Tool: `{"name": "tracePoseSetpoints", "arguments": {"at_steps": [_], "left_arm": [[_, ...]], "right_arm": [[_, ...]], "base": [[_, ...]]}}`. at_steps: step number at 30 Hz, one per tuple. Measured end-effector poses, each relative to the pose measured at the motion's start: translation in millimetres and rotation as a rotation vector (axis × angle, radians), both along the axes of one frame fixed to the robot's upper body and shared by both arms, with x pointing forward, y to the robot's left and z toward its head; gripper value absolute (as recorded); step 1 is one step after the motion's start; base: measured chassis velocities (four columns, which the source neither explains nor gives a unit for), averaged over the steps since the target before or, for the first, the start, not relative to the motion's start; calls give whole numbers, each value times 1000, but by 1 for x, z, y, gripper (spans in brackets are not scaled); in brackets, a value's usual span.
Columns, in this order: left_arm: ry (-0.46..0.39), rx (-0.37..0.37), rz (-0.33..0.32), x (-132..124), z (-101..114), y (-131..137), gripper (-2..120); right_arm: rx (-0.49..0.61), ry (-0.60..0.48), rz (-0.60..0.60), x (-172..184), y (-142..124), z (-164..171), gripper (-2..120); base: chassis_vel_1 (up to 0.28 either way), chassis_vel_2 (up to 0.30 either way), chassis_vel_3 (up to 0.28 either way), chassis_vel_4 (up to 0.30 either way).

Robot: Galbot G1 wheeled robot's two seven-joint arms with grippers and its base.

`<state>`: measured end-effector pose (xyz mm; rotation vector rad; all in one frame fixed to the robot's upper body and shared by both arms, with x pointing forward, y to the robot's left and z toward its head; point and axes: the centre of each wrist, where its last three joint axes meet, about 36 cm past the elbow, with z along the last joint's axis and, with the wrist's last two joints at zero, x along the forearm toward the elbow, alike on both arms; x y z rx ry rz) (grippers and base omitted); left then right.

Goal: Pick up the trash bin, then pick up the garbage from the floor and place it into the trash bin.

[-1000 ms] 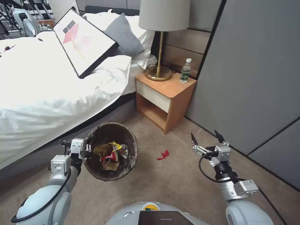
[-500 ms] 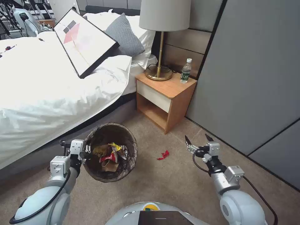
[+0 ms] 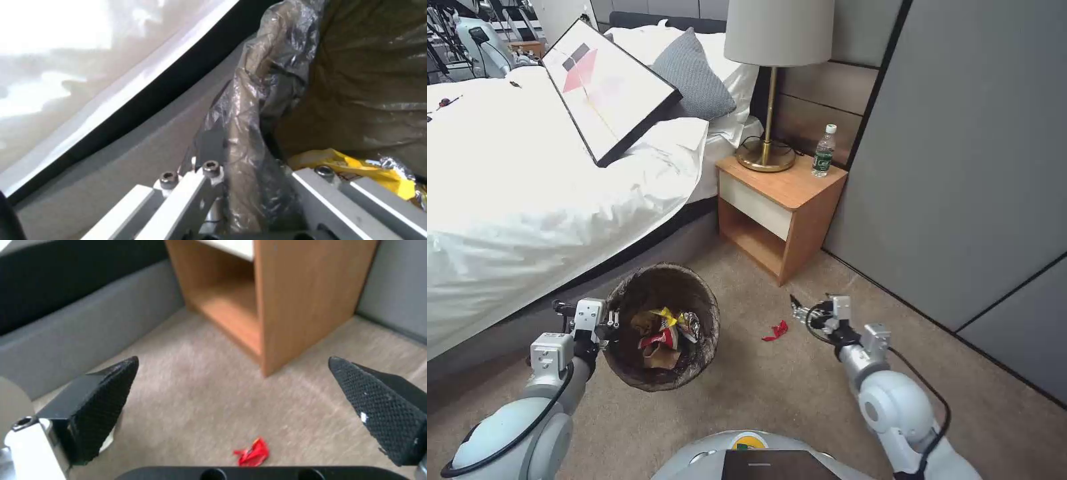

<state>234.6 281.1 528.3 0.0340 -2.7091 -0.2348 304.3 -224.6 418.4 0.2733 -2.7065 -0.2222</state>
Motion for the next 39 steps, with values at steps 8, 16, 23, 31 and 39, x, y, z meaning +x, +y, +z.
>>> {"name": "tracePoseSetpoints", "arguments": {"at_steps": [8, 16, 23, 31, 39], "left_arm": [[16, 1, 3, -2, -1, 1, 3], [21, 4, -3, -2, -1, 1, 3], [22, 8, -5, -2, -2, 0, 3], [19, 10, -10, -1, -1, -1, 3], [20, 7, -15, -1, -2, -2, 3]], "right_arm": [[-25, 108, 35, 21, 13, -36, 100], [-88, 182, 85, 36, 10, -70, 100], [-91, 220, 118, 53, 14, -96, 100], [-100, 224, 139, 69, 8, -124, 100], [-129, 234, 151, 90, -4, -155, 100]], "base": [[0, 0, 0, 0], [0, 0, 0, 0], [0, 0, 0, 0], [0, 0, 0, 0], [0, 0, 0, 0]]}}
